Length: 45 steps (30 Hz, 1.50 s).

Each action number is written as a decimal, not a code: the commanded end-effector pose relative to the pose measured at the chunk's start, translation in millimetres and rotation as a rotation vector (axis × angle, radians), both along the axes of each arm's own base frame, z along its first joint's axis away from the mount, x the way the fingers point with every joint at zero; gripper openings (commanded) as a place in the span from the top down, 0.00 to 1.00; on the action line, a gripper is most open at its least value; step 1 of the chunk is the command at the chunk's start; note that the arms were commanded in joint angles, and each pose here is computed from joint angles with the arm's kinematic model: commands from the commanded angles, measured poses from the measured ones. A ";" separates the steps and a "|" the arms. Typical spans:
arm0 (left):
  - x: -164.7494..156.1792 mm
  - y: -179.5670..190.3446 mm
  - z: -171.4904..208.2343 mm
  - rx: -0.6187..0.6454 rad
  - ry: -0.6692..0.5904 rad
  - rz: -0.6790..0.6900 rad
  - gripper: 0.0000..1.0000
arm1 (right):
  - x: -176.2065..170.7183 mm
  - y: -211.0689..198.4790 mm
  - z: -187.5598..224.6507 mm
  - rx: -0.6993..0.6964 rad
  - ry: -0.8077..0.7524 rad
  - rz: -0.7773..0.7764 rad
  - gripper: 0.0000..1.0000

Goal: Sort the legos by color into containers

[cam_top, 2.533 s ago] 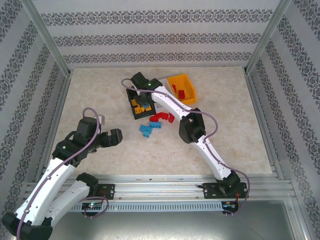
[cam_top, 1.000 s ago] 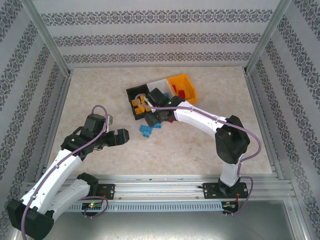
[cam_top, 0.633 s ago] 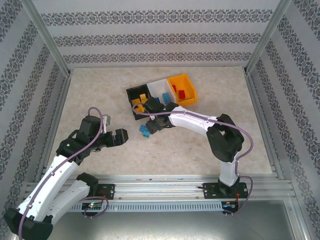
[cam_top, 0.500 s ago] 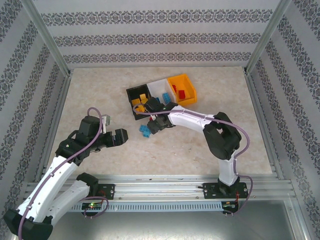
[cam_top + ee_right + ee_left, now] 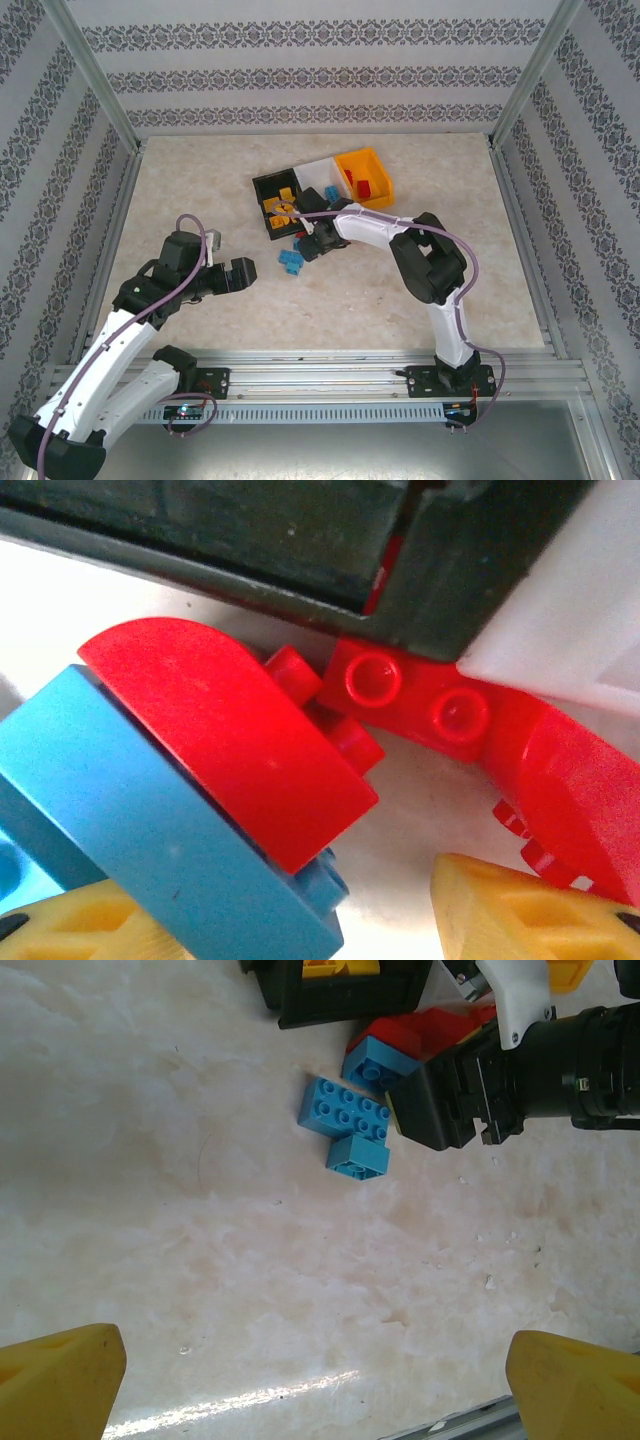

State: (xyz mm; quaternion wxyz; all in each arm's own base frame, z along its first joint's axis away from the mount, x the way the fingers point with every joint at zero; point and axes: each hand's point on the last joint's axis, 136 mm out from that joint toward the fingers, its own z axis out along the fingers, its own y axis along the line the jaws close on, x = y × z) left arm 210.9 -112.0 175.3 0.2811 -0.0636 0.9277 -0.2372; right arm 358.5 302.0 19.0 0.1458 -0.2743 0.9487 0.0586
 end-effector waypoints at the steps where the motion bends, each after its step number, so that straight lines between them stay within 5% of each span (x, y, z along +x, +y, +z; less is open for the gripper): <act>1: -1.1 4.8 3.9 0.006 0.009 0.018 0.02 | 2.8 17.7 -4.2 0.035 0.005 0.038 0.43; 13: 0.2 3.6 0.8 0.008 0.013 0.011 0.02 | -20.6 50.6 16.8 0.109 -0.052 0.121 0.56; 24: -5.4 8.2 3.2 0.026 0.011 0.012 0.01 | -15.0 60.8 16.7 0.127 -0.058 0.094 0.89; 37: 0.4 4.2 1.0 0.007 0.009 0.014 0.01 | -31.9 16.0 84.0 0.180 -0.165 0.020 0.90; 45: -0.6 0.9 -2.4 -0.015 0.023 0.012 0.01 | 40.7 -35.5 102.4 0.132 -0.233 -0.155 0.90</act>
